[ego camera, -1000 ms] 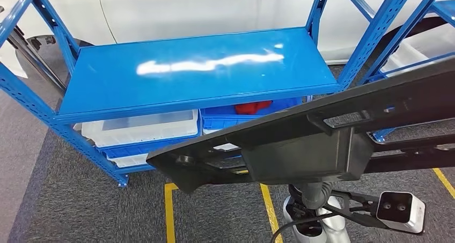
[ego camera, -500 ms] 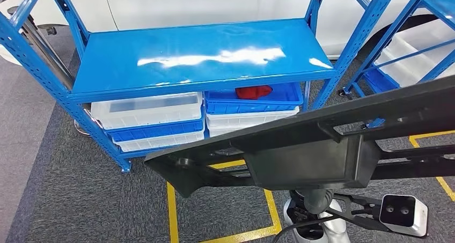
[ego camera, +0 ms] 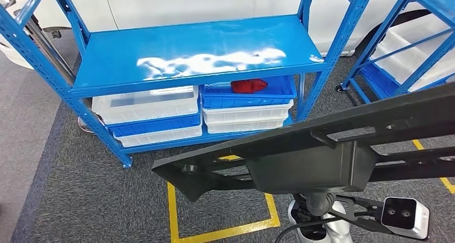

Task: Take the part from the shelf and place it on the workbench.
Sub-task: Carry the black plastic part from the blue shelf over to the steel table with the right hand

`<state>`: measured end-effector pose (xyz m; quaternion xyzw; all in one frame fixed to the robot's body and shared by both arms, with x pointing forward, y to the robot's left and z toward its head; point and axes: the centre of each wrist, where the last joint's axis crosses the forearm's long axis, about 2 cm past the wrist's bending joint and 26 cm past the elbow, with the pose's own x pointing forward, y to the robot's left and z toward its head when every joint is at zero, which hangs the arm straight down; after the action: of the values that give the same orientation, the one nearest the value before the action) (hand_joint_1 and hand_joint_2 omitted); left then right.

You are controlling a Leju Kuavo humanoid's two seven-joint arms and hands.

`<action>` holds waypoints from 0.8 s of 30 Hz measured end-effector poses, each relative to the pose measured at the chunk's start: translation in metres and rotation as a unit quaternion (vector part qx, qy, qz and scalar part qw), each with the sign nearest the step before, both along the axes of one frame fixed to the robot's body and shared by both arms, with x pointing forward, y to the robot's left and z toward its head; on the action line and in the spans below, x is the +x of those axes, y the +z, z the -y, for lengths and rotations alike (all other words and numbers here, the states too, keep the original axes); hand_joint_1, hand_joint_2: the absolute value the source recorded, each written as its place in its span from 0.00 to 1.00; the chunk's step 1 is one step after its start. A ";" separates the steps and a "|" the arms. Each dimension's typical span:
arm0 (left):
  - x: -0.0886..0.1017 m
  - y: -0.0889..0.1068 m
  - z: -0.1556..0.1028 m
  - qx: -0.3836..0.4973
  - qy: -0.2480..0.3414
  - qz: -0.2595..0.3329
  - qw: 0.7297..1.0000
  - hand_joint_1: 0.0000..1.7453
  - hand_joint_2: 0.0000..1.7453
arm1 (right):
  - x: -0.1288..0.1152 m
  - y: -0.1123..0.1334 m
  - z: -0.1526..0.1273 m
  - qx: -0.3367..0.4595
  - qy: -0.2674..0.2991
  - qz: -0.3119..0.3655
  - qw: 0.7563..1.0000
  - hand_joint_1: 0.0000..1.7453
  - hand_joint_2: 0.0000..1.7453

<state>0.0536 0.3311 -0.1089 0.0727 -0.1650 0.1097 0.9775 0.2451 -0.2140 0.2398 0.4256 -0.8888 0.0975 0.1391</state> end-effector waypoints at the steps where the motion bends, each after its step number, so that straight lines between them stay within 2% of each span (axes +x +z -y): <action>1: 0.000 0.000 0.000 -0.001 -0.001 0.000 1.000 0.00 0.00 | 0.000 0.000 0.000 0.000 -0.001 0.000 1.000 1.00 1.00; 13: -0.002 -0.001 0.007 -0.013 0.000 -0.006 1.000 0.00 0.00 | 0.000 -0.003 0.010 -0.006 -0.022 -0.005 1.000 1.00 1.00; 24: -0.003 -0.001 0.019 -0.015 0.004 0.003 1.000 0.00 0.00 | 0.006 0.003 0.018 -0.017 -0.035 0.011 0.999 1.00 1.00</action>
<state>0.0507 0.3119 -0.1103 0.0586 -0.1658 0.1166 0.9775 0.2509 -0.2317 0.2433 0.3908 -0.9027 0.1126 0.1403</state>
